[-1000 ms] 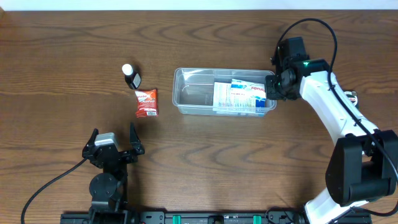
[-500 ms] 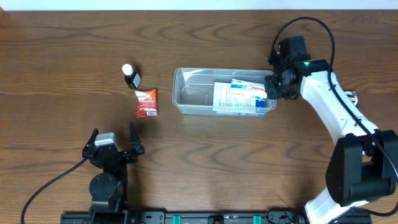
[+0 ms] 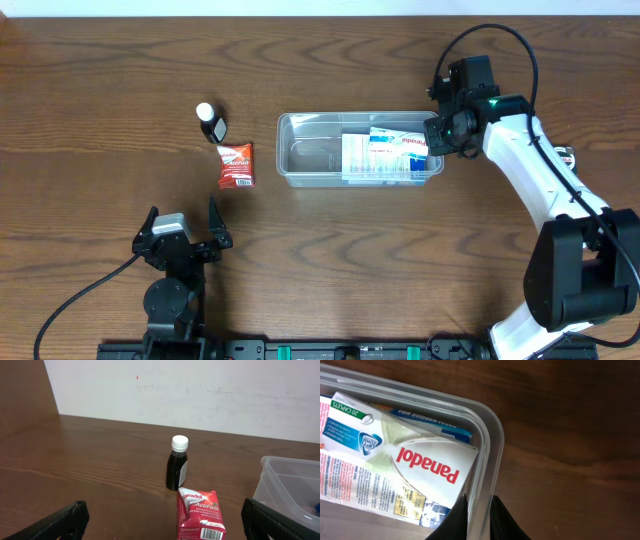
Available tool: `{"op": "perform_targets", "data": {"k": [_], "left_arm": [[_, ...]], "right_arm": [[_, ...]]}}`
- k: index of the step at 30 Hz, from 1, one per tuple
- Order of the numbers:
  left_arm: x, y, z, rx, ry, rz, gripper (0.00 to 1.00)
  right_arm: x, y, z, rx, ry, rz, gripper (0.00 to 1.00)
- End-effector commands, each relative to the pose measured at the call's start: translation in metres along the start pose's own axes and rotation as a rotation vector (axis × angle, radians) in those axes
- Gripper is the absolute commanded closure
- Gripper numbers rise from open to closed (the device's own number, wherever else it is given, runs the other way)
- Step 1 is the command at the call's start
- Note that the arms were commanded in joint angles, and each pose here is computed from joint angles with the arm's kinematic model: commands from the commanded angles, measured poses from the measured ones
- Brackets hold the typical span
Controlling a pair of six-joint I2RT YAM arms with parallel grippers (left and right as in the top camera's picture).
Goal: Pack container
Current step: 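Open right gripper, release the white box, and lift away, then move right gripper to the green Zam-Buk tin and grasp it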
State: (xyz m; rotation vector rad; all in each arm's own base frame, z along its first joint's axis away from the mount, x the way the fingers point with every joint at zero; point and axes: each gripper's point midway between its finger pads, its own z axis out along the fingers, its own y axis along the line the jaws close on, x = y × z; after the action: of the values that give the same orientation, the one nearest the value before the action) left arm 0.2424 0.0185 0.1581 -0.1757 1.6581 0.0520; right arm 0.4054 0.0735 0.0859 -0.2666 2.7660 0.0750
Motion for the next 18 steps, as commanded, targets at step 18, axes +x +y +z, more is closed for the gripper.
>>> {"op": "perform_targets", "data": {"k": [18], "left_arm": [[0.017,0.002,0.002,-0.008,0.039,0.018,0.02]], "right_arm": [[-0.031,0.001,-0.025,-0.075,-0.093,0.013,0.45]]}}
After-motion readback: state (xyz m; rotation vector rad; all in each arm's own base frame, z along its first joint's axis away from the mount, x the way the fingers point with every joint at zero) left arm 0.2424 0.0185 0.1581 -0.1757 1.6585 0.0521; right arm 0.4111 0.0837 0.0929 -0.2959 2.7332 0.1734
